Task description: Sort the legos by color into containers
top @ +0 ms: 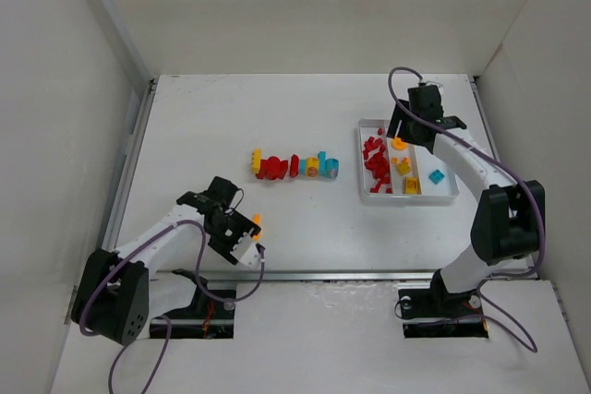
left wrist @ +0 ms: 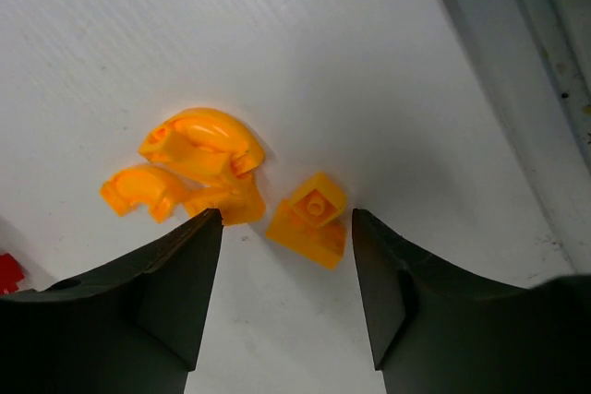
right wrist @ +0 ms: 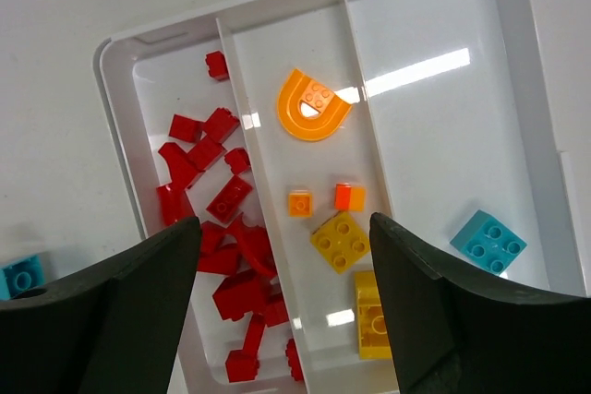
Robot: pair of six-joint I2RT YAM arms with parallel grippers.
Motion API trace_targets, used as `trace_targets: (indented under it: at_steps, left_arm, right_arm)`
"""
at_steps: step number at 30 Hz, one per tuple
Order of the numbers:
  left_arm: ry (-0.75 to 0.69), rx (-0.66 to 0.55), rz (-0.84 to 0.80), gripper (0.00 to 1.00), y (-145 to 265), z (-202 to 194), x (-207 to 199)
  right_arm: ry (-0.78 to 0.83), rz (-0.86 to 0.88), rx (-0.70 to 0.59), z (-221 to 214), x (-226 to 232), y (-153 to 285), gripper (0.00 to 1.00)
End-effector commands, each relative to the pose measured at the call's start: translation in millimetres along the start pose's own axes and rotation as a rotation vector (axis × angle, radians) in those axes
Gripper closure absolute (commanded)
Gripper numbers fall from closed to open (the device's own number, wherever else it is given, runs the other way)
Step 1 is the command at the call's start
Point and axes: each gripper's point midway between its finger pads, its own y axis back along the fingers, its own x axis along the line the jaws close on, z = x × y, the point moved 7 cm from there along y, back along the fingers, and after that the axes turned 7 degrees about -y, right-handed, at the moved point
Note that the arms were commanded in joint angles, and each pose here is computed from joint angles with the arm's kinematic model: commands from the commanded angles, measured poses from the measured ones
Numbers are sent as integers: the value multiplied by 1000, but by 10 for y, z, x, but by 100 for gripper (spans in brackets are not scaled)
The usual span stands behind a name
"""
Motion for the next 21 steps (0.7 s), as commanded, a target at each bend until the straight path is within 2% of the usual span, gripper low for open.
trace_targets:
  at_steps: [1,5,7,8,9,10,14,15,17,21]
  left_arm:
    - [48,34,37,45,7,-82,28]
    - [65,38,-9,53,-64,-101,-66]
    - [78,34,-19,61,-90,-95,-108]
    - [78,44,-23,69,-86,-105,-113]
    - [78,44,-23,69,-85,-105,-113]
    - [78,44,-23,75,-85,-105,-113]
    - [87,33,-19,85,-103,-101,-103]
    - [92,38,-7,92,-74,-107,-63]
    - [102,30,-2,100,-68,-107,-32]
    - [112,62,28,100,56,-138,97]
  right_arm:
    - [27,9,-10,-14,12,49,21]
    - [34,33,1,-40,59,60,21]
    - [32,37,-6,-9,74,71,21]
    - [32,37,-6,-9,74,72,21]
    - [32,37,-6,-9,74,72,21]
    - [29,42,-15,27,90,85,21]
    - [40,38,-9,60,122,34,21]
    - [40,38,-9,60,122,34,21]
    - [39,39,-11,95,142,33,21]
    - [39,40,-13,139,156,67,21]
